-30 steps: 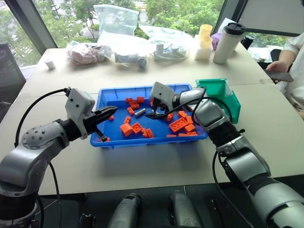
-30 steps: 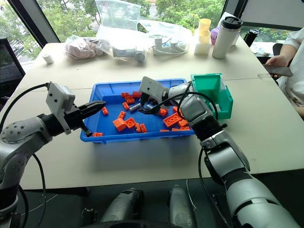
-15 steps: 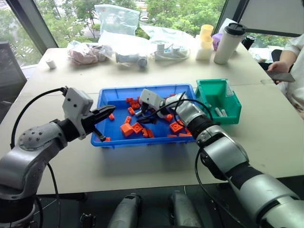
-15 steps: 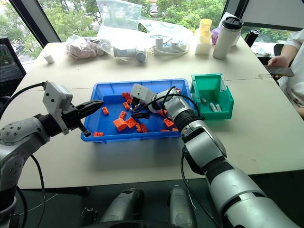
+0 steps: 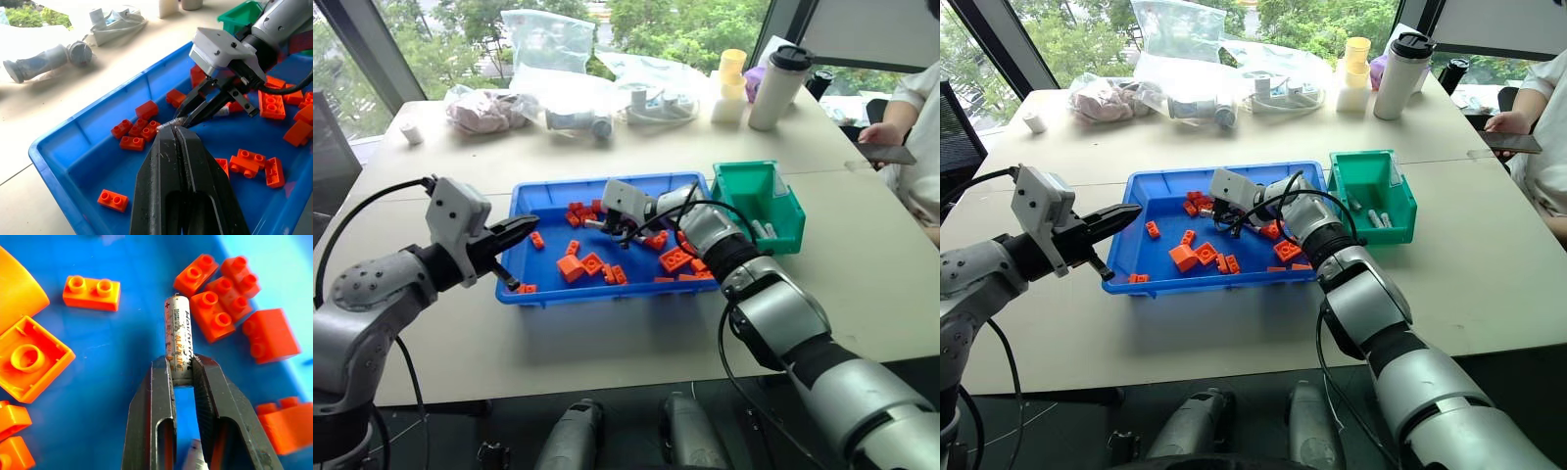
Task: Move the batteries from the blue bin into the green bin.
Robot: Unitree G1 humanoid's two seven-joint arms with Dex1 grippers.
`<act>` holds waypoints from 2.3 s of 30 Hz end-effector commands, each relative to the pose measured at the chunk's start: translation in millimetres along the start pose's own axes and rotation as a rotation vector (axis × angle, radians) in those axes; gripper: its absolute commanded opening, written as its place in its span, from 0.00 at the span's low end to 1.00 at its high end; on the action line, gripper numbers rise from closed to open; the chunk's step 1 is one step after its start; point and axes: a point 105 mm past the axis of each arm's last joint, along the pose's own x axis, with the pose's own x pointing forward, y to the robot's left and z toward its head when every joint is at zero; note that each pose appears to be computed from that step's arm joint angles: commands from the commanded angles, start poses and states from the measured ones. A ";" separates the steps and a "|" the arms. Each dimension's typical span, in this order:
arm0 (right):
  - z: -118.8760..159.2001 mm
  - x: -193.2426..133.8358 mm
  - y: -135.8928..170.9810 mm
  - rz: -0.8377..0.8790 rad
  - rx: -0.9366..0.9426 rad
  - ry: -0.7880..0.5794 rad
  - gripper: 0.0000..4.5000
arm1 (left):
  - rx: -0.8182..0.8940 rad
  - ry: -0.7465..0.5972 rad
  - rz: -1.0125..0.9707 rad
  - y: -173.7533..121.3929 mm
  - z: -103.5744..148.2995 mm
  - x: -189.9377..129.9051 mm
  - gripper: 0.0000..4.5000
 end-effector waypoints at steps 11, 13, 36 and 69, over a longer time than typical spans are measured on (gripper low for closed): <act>-13.4 -166.2 -57.0 -0.458 0.136 0.016 0.00 | 0.017 -0.024 -0.041 -1.9 7.9 5.1 0.00; -18.3 -174.4 -59.1 -0.478 0.158 0.026 0.00 | 0.014 -0.025 -0.044 -3.1 7.4 6.1 0.00; -107.8 -203.2 -49.2 -0.603 0.334 0.229 0.00 | -0.009 -0.043 -0.103 -16.5 3.2 21.2 0.00; -33.3 -101.2 5.3 -0.229 0.395 -0.003 0.99 | -0.009 -0.036 -0.106 -17.2 1.1 22.0 0.00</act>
